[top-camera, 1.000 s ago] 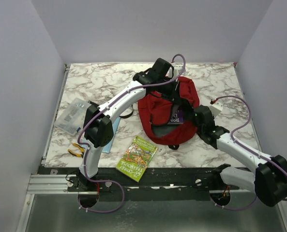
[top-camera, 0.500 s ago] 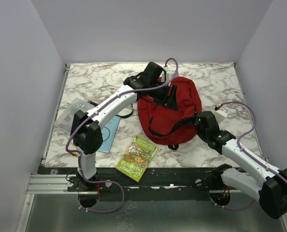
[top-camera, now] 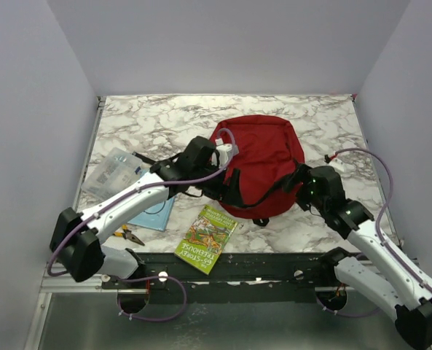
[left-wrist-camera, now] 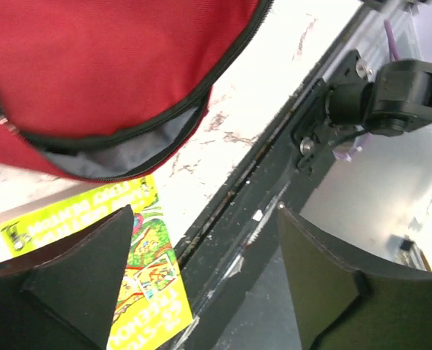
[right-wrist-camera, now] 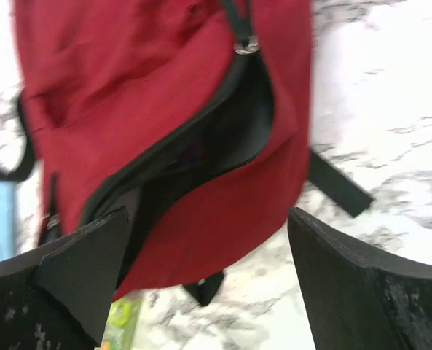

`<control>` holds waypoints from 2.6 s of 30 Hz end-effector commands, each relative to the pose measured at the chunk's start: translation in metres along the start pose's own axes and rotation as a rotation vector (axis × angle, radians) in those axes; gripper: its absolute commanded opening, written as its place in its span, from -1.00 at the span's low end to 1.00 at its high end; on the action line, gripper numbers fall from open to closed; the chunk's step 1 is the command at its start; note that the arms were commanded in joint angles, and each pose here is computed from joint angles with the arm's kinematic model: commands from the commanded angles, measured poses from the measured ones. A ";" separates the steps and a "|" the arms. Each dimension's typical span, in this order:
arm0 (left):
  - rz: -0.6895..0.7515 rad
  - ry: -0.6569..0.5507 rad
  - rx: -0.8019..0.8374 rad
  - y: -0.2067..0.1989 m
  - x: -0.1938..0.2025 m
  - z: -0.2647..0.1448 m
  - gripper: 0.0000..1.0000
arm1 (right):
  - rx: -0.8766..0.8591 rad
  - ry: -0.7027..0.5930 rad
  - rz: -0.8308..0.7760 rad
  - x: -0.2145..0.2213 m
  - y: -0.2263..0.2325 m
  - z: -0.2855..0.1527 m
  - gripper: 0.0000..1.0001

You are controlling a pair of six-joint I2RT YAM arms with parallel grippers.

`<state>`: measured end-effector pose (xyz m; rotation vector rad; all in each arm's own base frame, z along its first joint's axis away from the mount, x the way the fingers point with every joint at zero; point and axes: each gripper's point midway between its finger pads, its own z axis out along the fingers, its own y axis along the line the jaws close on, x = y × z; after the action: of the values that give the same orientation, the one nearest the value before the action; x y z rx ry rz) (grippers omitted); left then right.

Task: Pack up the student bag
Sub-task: Place the book in the student bag, then pick up the book from the center of the board.

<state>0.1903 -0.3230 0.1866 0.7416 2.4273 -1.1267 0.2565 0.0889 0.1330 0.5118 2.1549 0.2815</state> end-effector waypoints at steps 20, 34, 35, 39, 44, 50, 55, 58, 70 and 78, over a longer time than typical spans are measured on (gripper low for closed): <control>-0.418 -0.181 -0.423 0.140 0.100 -0.008 0.74 | -0.713 0.719 0.059 0.196 0.120 -0.121 0.91; -0.476 -0.135 -0.336 0.141 0.139 0.008 0.18 | -0.573 0.625 -0.081 0.231 0.186 -0.045 0.61; -0.477 -0.140 -0.334 0.141 0.139 0.009 0.08 | -0.577 0.626 -0.093 0.235 0.192 -0.041 0.61; -0.473 -0.160 -0.332 0.140 0.137 0.007 -0.35 | -0.595 0.565 -0.137 0.230 0.216 -0.025 0.61; -0.470 -0.237 -0.349 0.143 0.125 -0.004 -1.00 | -0.553 0.530 -0.150 0.210 0.217 -0.004 0.64; -0.506 -0.385 -0.373 0.146 0.107 -0.030 -1.00 | -0.592 0.617 -0.088 0.216 0.196 -0.029 0.78; -0.574 -0.541 -0.311 0.135 0.087 -0.056 -1.00 | -0.754 0.755 0.101 0.227 0.191 -0.067 0.90; -0.614 -0.596 -0.268 0.128 0.079 -0.065 -1.00 | -0.771 0.776 0.157 0.226 0.188 -0.073 0.94; -0.850 -0.768 -0.081 0.117 0.065 -0.082 -1.00 | -0.804 0.857 0.181 0.243 0.187 -0.079 0.95; -0.914 -0.777 -0.005 0.113 0.068 -0.078 -1.00 | -0.936 0.782 0.215 0.215 0.215 -0.098 0.53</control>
<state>0.1935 -0.1664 0.1029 -0.7744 2.1212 -1.1432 0.1188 0.3636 0.0777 0.1183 2.4868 1.5876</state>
